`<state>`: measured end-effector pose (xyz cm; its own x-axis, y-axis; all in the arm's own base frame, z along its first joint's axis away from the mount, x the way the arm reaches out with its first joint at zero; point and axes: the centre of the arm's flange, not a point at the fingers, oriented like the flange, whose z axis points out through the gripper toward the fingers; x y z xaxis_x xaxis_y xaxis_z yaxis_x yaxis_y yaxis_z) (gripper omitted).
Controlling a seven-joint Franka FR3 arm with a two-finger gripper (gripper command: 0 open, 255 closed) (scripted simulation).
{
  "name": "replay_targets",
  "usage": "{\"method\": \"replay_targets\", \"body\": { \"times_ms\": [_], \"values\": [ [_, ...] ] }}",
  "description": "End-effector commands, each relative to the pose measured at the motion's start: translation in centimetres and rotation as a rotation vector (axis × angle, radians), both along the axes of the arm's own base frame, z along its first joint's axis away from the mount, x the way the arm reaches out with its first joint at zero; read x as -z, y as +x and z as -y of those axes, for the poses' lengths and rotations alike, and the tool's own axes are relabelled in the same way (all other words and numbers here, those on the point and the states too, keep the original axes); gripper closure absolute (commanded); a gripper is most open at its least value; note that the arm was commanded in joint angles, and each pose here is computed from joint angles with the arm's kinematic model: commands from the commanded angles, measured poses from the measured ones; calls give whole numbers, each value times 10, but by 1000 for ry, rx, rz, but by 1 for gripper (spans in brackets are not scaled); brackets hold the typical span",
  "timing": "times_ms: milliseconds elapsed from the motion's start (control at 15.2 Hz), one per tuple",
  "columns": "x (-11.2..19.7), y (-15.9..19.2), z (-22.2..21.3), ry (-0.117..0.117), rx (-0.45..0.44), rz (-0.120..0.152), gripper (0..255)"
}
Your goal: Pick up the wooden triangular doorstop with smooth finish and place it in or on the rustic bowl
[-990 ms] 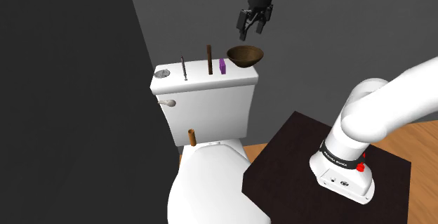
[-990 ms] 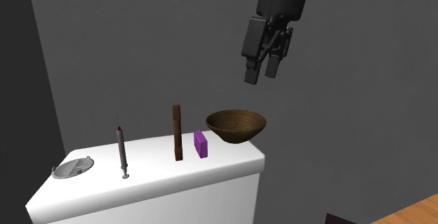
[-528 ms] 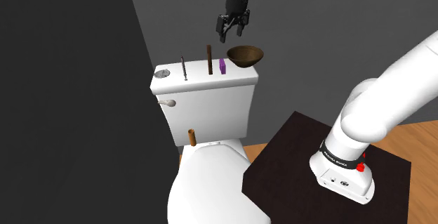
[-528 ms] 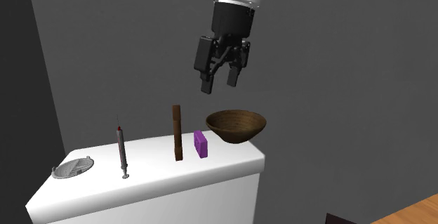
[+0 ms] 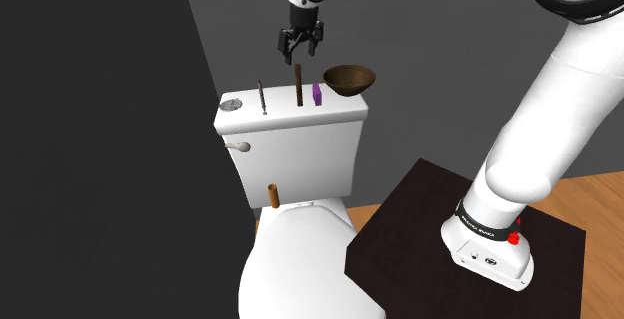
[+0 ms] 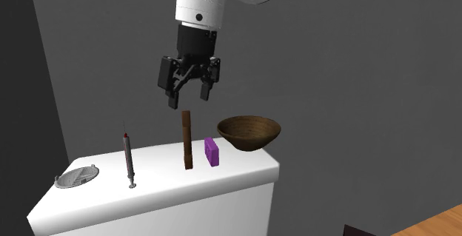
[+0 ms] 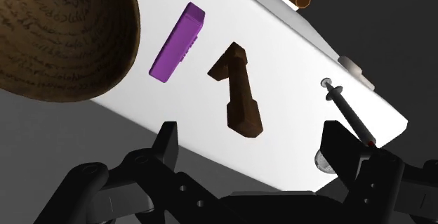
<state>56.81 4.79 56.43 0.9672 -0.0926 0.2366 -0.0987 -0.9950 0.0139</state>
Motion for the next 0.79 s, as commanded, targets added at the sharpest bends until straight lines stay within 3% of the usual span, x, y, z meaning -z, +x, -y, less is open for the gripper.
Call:
{"method": "replay_targets", "body": {
  "times_ms": [0, 396, 726],
  "values": [
    [9, 10, 1, 0, 0, 2, 0],
    [39, 18, 2, 0, 0, 2, 0],
    [42, 18, 2, 0, 0, 2, 0]
  ]
}}
